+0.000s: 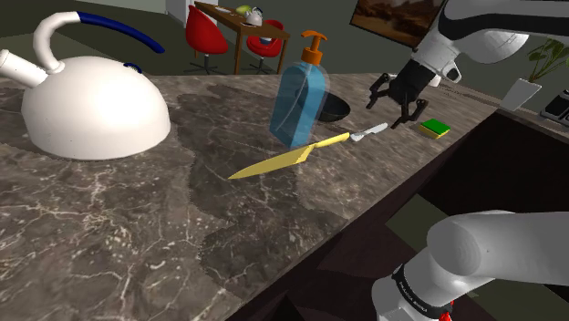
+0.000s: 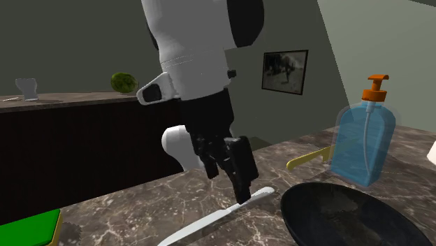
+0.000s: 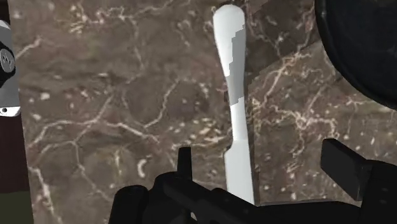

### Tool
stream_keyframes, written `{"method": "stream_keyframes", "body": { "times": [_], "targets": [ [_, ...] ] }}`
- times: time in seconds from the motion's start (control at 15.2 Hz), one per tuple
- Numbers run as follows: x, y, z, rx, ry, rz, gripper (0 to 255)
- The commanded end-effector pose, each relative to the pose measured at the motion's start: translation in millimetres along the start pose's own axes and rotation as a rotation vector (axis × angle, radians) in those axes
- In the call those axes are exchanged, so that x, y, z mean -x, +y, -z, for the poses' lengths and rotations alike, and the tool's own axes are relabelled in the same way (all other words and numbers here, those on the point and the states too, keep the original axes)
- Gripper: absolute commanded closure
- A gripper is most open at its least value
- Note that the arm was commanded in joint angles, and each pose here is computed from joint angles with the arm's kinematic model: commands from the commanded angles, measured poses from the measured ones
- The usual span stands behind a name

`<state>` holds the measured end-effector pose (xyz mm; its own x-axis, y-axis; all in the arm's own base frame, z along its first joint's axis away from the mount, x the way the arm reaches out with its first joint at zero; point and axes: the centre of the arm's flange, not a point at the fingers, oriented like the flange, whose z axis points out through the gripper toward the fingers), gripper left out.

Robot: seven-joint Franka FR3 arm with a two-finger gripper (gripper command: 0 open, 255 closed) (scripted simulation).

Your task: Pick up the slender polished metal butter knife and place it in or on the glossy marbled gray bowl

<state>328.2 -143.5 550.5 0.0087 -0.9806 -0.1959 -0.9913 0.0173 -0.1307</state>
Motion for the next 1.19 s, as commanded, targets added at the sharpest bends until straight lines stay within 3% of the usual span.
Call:
{"method": "stream_keyframes", "body": {
  "times": [0.0,0.4,0.86,0.92,1.12],
  "targets": [
    [-6,3,-10,-0.003,-0.003,-0.059,0],
    [-6,3,-39,-0.003,-0.003,-0.059,0],
    [-6,3,-39,-0.003,-0.003,-0.059,0],
    [-6,3,-39,-0.003,-0.003,-0.059,255],
    [-5,3,-39,-0.003,-0.003,-0.059,255]
  ]
}}
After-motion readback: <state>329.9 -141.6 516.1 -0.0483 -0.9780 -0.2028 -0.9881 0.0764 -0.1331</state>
